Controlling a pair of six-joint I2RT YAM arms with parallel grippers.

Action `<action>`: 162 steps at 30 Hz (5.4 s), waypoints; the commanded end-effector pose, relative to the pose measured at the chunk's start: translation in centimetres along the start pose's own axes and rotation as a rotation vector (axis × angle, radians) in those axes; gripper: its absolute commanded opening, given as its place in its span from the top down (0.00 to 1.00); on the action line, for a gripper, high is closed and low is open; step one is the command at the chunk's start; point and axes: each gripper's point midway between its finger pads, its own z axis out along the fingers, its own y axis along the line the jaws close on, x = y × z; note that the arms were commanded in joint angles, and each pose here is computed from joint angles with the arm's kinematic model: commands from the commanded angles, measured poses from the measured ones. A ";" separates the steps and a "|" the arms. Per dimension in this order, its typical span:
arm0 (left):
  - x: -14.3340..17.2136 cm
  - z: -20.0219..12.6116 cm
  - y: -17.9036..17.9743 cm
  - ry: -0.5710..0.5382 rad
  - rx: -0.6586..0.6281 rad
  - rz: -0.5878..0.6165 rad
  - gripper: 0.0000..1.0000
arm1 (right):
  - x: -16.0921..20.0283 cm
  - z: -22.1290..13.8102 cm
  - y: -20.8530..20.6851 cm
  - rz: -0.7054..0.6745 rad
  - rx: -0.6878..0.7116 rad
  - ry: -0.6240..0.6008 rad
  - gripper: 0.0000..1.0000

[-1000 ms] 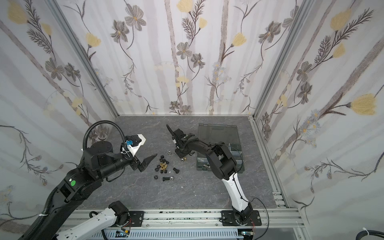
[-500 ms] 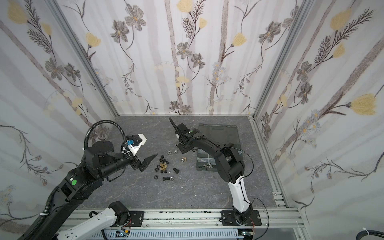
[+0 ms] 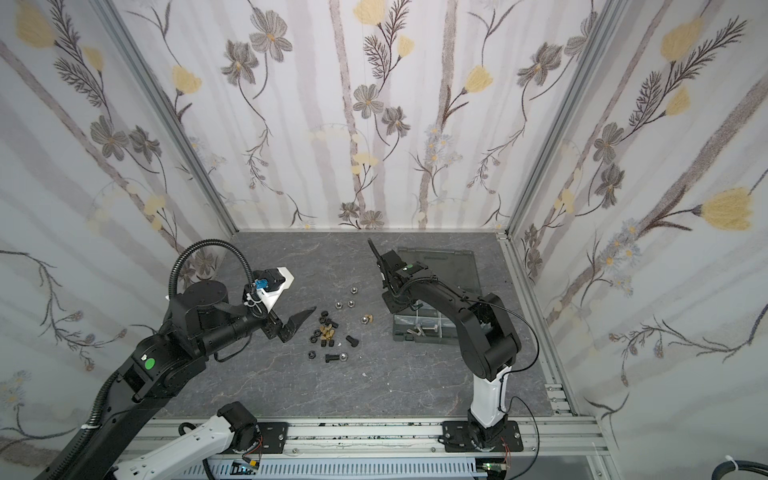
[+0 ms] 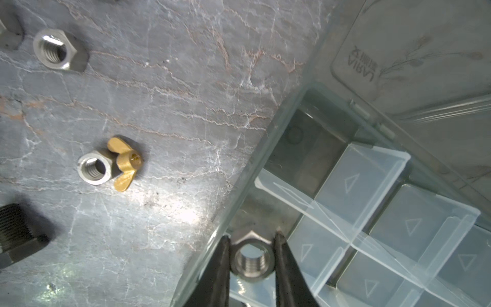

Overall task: Sort the screws and nuts into containers
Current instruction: Place the nut into the container, then pick up the nut from the center of the table, then place the nut into the container.

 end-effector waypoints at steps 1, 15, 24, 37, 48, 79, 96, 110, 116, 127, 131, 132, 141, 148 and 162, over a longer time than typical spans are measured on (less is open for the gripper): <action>-1.0 -0.2 0.2 -0.034 -0.005 0.021 0.00 | 0.1 -0.1 -0.7 0.023 0.015 -0.015 0.75; -1.0 -0.5 0.2 -0.036 -0.005 0.019 0.00 | 0.7 0.7 -1.2 0.027 0.022 -0.002 0.51; -1.1 -0.5 0.1 -0.038 -0.001 0.017 0.00 | -3.0 -2.8 0.6 -0.016 -0.016 -0.116 0.50; -1.4 -1.1 0.2 -0.047 -0.009 0.005 0.00 | -11.4 -0.4 10.0 -0.194 -0.121 -0.228 0.43; -1.2 -1.3 0.3 -0.054 -0.018 0.013 0.00 | -11.7 2.4 13.0 -0.248 -0.158 -0.196 0.41; -1.0 -1.3 0.4 -0.047 -0.028 0.018 0.00 | -9.7 7.9 13.3 -0.260 -0.132 -0.097 0.50; -1.0 -1.3 0.5 -0.049 -0.033 0.023 0.00 | -8.4 8.0 12.4 -0.250 -0.124 -0.053 0.69; -1.1 -0.7 0.3 -0.050 -0.021 0.022 0.00 | -7.7 1.1 8.5 -0.187 -0.051 -0.135 0.73; -1.3 -0.9 0.3 -0.054 -0.020 0.017 0.00 | -5.9 -1.4 4.9 -0.126 0.005 -0.135 0.73; -1.4 -0.4 0.2 -0.049 -0.005 0.016 0.00 | -2.0 -2.1 -0.5 -0.024 0.070 -0.107 0.73; -1.5 -0.4 0.2 -0.046 -0.003 0.017 0.00 | -1.3 -0.7 -1.0 -0.023 0.081 -0.087 0.73; -1.6 -0.5 0.2 -0.045 -0.003 0.017 0.00 | -0.9 -0.2 -1.0 -0.024 0.081 -0.075 0.73; -1.6 -0.2 0.2 -0.038 0.003 0.015 0.00 | 0.0 0.7 -1.4 -0.021 0.088 -0.059 0.57; -1.7 -0.2 0.2 -0.040 0.004 0.016 0.00 | -2.5 -2.0 0.1 -0.039 0.035 -0.143 0.57; -1.9 -0.4 0.1 -0.046 0.011 0.014 0.00 | -10.4 -0.5 8.1 -0.120 -0.090 -0.267 0.47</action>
